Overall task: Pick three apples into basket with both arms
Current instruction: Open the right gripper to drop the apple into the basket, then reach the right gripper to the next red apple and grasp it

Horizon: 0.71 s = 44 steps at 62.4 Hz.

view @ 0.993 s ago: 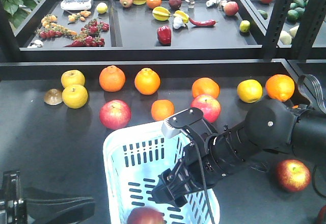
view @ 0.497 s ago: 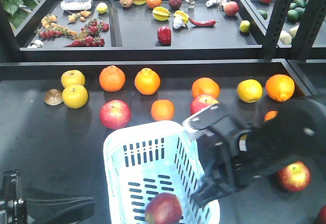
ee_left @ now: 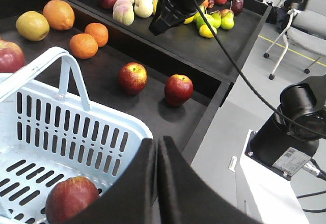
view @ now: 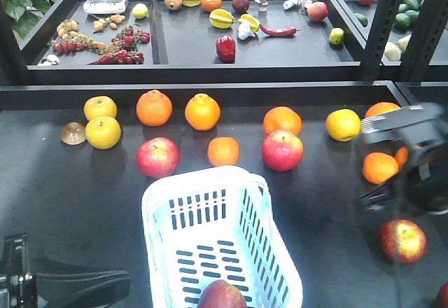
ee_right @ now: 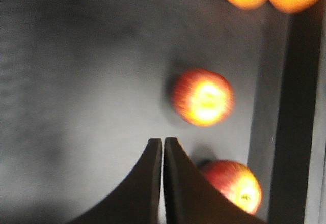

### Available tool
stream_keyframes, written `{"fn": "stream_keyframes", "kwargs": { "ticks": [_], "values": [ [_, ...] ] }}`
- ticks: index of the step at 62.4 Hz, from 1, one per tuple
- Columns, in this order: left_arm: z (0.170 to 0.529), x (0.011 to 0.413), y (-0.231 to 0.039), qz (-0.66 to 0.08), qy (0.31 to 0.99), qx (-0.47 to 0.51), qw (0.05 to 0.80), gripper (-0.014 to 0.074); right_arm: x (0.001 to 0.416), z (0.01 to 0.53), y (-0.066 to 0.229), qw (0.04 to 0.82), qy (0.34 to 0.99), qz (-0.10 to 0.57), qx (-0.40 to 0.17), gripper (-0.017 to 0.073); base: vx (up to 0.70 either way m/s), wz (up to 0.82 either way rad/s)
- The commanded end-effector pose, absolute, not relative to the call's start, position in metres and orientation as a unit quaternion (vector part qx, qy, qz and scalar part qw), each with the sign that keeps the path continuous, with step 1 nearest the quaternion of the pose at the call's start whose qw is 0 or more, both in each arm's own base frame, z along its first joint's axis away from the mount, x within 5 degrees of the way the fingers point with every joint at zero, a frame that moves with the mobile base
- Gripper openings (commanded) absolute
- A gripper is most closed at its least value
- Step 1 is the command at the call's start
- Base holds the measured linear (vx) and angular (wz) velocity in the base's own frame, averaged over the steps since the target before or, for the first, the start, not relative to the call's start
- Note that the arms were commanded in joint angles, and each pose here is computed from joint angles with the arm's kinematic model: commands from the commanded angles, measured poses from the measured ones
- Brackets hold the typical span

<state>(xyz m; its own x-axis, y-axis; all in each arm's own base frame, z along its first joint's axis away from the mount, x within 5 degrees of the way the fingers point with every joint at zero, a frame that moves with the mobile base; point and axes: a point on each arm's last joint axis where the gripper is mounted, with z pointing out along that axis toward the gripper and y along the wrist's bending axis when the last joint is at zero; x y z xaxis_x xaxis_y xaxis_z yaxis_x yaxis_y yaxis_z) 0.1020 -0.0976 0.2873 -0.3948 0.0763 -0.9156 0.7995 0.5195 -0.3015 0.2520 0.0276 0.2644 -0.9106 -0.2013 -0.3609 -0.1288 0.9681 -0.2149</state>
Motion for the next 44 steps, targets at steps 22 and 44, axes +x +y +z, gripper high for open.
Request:
{"fn": "stream_keyframes", "kwargs": {
  "ticks": [22,44],
  "values": [
    [0.293,0.103,-0.097,-0.382,0.734,0.303,0.473,-0.0006,0.300,0.253,-0.056,0.126,0.990,0.058,0.004,0.0540,0.00,0.00],
    [0.293,0.103,-0.097,-0.382,0.734,0.303,0.473,-0.0006,0.335,0.244,-0.067,0.145,0.989,0.032,0.006,0.0692,0.00,0.00]
  ]
}}
